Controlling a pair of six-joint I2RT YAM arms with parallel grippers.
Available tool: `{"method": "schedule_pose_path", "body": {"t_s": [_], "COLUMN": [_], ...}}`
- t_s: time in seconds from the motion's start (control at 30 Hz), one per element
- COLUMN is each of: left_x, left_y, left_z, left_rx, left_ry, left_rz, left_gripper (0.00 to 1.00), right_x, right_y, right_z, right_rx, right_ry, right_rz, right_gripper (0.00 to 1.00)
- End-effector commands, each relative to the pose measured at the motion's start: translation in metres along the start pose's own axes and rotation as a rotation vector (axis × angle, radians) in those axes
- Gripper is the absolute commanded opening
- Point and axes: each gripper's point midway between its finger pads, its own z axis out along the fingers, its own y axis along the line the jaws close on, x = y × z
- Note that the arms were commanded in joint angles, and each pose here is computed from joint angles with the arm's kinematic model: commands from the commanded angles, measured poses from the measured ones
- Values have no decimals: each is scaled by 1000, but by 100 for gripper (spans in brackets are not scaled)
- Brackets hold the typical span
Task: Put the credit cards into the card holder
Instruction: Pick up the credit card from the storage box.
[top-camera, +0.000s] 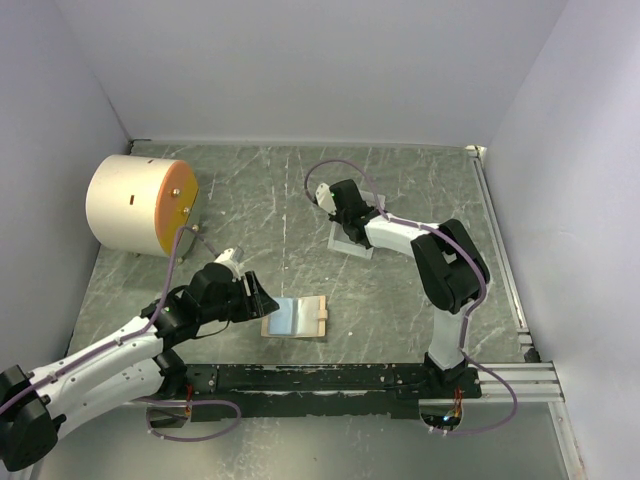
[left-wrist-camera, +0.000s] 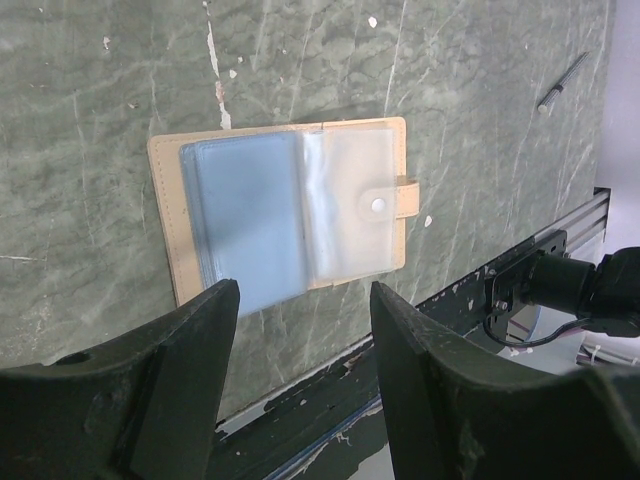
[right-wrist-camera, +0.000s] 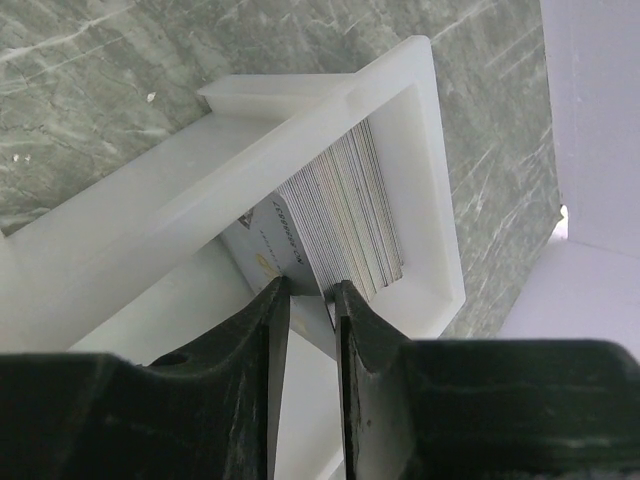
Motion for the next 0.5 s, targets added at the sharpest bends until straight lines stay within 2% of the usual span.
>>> {"method": "schedule_pose_path", "body": {"t_s": [0.0,0.47], "left_x": [-1,0], "left_y": [-4,-6], "left_z": [2,4], "left_rx": [23,34], "left_ry": [-9,0], "left_rz": [-2,-3], "left_gripper": [66,66], "right_x": [-15,-20], "right_y": [-26,-32], "right_z": [-12,-19], "right_rx": [64,60], "right_ry": [-45,-63], "right_rz": [38,42], "right_gripper": [23,13]}}
